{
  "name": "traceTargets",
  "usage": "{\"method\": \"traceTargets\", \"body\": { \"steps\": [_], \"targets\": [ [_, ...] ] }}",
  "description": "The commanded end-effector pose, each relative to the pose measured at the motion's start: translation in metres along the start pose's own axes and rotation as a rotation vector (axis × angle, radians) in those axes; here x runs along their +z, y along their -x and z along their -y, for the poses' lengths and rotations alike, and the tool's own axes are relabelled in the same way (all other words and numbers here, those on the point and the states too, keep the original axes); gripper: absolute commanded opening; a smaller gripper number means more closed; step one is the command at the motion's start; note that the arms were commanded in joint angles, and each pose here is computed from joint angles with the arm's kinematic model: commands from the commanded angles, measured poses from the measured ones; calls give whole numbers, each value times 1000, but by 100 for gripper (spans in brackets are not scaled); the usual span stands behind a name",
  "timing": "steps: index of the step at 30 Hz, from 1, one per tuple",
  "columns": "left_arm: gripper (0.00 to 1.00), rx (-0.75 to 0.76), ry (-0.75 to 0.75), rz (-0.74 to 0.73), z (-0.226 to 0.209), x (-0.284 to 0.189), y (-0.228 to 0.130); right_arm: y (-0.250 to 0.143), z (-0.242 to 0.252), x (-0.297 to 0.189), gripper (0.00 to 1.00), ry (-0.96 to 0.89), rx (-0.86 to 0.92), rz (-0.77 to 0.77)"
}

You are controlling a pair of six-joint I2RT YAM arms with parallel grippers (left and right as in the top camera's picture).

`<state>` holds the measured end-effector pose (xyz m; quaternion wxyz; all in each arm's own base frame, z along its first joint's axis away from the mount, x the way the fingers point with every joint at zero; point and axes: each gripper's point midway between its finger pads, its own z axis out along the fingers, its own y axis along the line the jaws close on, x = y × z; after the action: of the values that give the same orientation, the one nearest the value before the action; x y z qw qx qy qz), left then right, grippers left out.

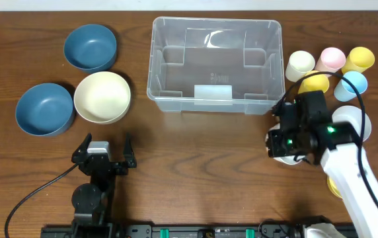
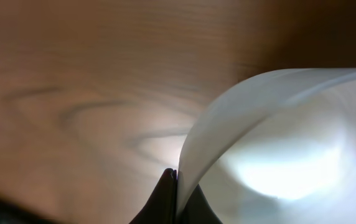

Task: Pack container
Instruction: 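Lift the white bowl and lower it into the bin's right side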

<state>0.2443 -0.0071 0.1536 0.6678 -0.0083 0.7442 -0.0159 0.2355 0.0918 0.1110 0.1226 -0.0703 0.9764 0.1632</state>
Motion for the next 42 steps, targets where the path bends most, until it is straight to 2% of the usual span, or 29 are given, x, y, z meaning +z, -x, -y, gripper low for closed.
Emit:
{"method": "traceTargets", "body": {
  "steps": [1,9,15,19,28,35,42],
  "targets": [
    [98,12,16,-51,-3,1,-18,1,-45,-21,1,136,-159,57],
    [98,12,16,-51,-4,1,-18,28,-100,-76,1,107,-378,186],
    [98,12,16,-51,-4,1,-18,85,-116,-112,1,-42,-453,353],
    [98,12,16,-51,-3,1,-18,126,-115,-111,1,-139,-480,420],
    [98,12,16,-51,-4,1,-18,201,-102,-45,1,-324,-523,443],
    [98,12,16,-51,-4,1,-18,227,-69,32,1,-477,-562,357],
    [98,12,16,-51,-4,1,-18,248,-45,72,2,-550,-565,342]
  ]
}}
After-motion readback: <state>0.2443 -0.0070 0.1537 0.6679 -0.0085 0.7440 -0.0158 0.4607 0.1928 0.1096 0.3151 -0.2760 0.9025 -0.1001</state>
